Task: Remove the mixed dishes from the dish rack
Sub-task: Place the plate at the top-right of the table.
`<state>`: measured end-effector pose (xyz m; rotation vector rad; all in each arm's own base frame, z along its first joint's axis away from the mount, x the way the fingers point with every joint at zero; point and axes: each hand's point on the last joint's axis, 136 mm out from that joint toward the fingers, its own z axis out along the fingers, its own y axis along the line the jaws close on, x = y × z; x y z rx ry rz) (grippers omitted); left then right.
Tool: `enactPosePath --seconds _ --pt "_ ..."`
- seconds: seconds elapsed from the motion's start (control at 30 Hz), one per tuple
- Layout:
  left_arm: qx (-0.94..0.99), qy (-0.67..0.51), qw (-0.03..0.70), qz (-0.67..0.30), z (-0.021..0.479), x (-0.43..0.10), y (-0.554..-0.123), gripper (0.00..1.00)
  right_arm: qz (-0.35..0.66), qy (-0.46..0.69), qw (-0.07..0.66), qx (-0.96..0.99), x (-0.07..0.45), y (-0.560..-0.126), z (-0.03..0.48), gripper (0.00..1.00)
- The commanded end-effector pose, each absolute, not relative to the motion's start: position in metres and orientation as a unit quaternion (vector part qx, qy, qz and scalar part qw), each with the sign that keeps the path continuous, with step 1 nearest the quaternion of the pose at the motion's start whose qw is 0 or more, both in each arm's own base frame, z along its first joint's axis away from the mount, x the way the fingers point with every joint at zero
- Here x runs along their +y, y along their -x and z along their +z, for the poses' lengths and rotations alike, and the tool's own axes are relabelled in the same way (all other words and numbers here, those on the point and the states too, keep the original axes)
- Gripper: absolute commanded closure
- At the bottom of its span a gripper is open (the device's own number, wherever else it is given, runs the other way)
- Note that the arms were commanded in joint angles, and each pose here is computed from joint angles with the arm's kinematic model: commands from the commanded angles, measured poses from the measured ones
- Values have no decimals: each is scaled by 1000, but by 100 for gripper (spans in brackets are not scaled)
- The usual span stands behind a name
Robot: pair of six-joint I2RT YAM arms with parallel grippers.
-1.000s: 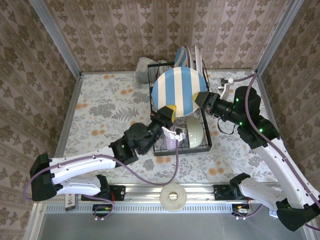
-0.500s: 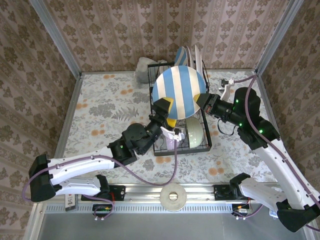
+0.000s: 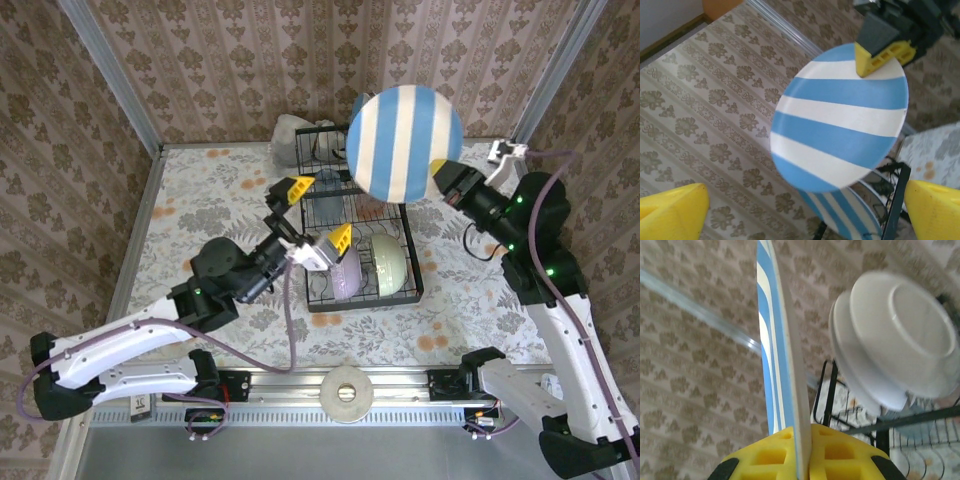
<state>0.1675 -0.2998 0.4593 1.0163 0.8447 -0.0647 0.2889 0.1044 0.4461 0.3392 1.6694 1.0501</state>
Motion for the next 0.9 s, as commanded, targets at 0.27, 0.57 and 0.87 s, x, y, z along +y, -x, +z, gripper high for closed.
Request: enactPosePath --seconds 0.27,0.57,0.87 --pt "546 -388 673 -313 470 -284 -188 0 444 -288 641 556 3 -311 487 100" --pt "604 -340 618 -370 460 -277 -217 0 394 -411 641 515 -65 -340 426 100" --pt "676 -317 537 -393 431 -287 -243 0 332 -452 609 560 -87 -368 341 100"
